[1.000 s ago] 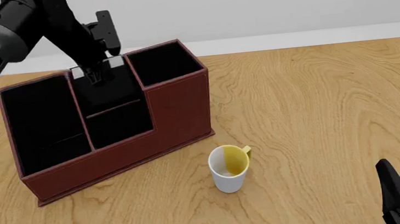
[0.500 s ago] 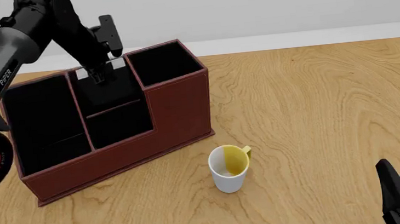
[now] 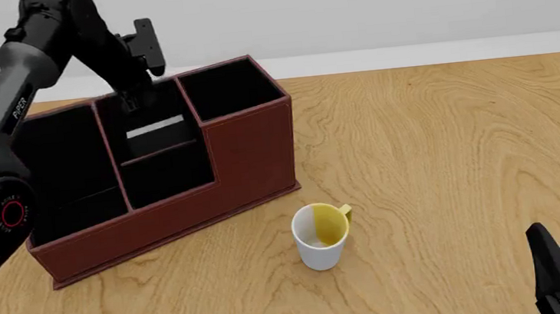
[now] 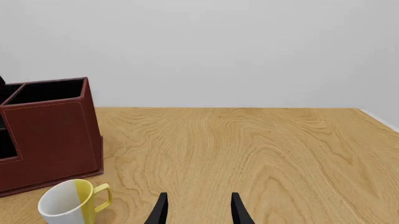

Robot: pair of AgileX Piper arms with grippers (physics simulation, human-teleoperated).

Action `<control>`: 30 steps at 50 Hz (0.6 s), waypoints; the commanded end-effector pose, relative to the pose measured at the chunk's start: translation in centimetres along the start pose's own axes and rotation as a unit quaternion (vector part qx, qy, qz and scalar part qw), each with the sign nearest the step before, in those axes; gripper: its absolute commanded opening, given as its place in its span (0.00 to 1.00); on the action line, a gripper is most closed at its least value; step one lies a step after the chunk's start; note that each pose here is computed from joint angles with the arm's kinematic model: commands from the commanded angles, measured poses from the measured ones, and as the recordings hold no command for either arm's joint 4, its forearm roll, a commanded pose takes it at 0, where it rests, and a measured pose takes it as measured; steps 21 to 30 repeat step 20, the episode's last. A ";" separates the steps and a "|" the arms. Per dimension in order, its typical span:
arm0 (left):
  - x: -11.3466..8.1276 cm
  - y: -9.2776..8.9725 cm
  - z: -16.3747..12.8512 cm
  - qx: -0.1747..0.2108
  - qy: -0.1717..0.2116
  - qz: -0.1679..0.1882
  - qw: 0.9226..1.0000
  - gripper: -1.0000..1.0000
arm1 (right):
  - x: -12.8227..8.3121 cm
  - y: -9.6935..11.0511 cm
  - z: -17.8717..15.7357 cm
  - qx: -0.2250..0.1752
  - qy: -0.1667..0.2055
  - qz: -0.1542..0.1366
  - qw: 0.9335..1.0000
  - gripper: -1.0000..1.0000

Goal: Pick up the book and place it in the front compartment of the caddy.

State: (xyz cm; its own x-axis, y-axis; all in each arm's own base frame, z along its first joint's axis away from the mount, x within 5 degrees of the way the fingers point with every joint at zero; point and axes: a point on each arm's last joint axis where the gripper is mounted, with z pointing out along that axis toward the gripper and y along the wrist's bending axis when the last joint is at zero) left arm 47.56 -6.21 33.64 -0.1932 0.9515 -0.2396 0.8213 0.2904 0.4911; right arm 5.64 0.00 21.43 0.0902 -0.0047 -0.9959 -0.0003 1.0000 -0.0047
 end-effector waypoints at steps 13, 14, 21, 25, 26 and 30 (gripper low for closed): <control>2.3 0.7 2.3 0.006 0.033 -0.019 0.999 1.00 | 0.0 0.0 0.0 0.000 0.000 0.000 1.000 1.00; 1.8 0.6 1.9 0.003 0.029 -0.021 0.999 1.00 | 0.0 0.0 0.0 0.000 0.000 0.000 1.000 1.00; 0.0 -0.5 -1.4 -0.005 0.014 -0.010 1.000 1.00 | 0.0 0.0 0.0 0.000 0.000 0.000 1.000 1.00; 0.0 -0.5 -1.4 -0.005 0.014 -0.010 1.000 1.00 | 0.0 0.0 0.0 0.000 0.000 0.000 1.000 1.00; 0.0 -0.5 -1.4 -0.005 0.014 -0.010 1.000 1.00 | 0.0 0.0 0.0 0.000 0.000 0.000 1.000 1.00; 0.0 -0.5 -1.4 -0.005 0.014 -0.010 1.000 1.00 | 0.0 0.0 0.0 0.000 0.000 0.000 1.000 1.00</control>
